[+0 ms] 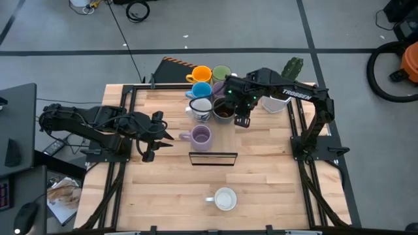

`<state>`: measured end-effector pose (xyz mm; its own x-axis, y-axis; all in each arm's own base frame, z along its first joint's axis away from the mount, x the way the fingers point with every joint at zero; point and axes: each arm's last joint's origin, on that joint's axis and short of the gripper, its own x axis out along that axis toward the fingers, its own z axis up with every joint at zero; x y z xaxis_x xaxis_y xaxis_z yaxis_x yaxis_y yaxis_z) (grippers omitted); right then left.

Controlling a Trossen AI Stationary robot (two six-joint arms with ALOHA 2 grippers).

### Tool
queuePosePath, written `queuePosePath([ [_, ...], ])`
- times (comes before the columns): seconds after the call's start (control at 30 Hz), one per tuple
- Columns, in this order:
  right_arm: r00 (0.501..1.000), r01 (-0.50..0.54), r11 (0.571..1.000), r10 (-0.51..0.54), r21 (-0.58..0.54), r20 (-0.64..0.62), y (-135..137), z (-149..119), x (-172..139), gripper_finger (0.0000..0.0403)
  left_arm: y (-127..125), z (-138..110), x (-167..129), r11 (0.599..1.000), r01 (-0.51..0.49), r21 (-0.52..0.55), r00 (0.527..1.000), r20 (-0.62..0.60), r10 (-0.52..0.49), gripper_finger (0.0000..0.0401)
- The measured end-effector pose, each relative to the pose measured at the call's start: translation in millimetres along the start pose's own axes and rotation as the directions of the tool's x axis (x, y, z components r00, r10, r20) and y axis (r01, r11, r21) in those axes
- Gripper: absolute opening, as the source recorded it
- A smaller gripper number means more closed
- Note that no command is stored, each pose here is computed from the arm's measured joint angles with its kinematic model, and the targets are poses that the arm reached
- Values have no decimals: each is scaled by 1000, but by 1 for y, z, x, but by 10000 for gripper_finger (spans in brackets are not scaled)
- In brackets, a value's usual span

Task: Place coffee mugs
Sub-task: Put the brown and green mug on the shelf, then put the light blue mug on the shelf

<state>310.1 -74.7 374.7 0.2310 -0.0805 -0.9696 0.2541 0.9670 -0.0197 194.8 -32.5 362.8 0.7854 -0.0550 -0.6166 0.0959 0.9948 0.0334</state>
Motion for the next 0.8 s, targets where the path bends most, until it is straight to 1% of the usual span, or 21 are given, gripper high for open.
queuePosePath([
  [0.2, 1000, 1, 998, 0, -58, 11, -1, 1, 0, 90, 0, 0, 0, 1000, 0, 0, 1000, 0, 0, 117],
  [0.47, 1000, -21, 997, 22, -74, 15, 0, 1, 0, 108, 0, 0, 0, 1000, 1, 0, 1000, 0, -1, 117],
  [0.6, 1000, -21, 996, 22, -88, 12, 0, 1, 0, 123, 0, 0, 0, 1000, 0, 0, 1000, 0, 0, 117],
  [0.8, 1000, -27, 994, 26, -103, -18, 1, -3, -5, 161, 0, 0, 0, 1000, 0, 0, 1000, 0, 0, 117],
])
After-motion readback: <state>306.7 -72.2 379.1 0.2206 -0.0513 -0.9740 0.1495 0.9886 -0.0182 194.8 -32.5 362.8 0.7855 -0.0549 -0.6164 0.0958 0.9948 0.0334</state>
